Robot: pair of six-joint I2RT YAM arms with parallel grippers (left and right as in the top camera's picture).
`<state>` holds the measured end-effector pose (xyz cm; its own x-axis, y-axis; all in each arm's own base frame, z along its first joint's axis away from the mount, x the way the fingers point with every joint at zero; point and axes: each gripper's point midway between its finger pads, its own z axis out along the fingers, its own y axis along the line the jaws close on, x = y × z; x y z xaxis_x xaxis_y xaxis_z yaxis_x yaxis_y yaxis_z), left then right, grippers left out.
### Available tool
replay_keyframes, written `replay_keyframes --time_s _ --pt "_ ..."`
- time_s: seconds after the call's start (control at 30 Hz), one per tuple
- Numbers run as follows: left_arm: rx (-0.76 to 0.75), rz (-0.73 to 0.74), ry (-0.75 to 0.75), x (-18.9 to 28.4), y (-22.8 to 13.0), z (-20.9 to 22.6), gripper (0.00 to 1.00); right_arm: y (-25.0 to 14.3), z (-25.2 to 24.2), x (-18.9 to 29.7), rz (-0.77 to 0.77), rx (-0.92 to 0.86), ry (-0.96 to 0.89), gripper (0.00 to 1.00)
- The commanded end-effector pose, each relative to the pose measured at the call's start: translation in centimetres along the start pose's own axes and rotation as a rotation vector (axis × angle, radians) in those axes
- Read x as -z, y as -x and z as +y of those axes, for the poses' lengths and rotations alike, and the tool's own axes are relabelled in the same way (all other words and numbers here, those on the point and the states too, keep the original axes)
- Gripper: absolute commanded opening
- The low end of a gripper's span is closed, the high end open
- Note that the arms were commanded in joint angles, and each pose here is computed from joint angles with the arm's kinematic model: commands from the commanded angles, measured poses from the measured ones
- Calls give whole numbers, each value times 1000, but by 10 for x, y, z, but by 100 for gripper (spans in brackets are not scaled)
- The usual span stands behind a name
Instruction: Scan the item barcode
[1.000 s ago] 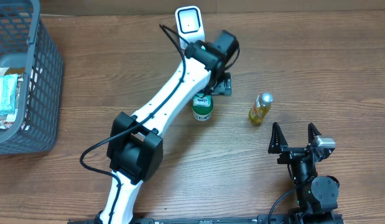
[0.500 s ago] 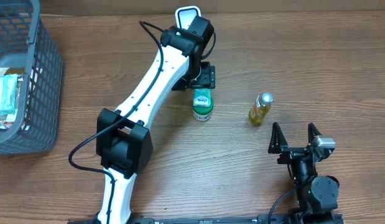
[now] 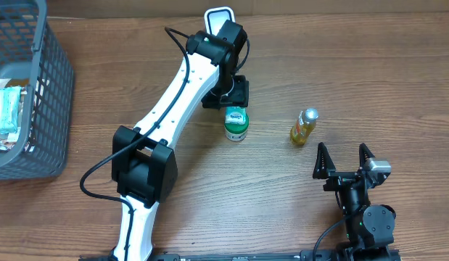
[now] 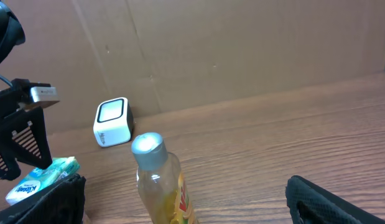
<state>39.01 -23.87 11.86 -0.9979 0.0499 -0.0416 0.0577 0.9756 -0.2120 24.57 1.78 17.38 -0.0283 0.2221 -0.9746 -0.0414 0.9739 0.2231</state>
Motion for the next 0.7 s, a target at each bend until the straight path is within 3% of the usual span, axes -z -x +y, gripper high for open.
replay_keyframes --time_s 0.0,0.2,0.57,0.67 --pt "-11 -11 -15 10 0 5 64 -2 -1 0 -5 5 1 100" --pt "-77 10 -60 9 -4 -2 50 -2 -1 0 -5 5 1 100" --pt "-60 47 -44 -18 -12 7 49 -2 -1 0 -5 5 1 100" --pt "-62 40 -49 -18 -10 6 37 -2 -1 0 -5 5 1 100"
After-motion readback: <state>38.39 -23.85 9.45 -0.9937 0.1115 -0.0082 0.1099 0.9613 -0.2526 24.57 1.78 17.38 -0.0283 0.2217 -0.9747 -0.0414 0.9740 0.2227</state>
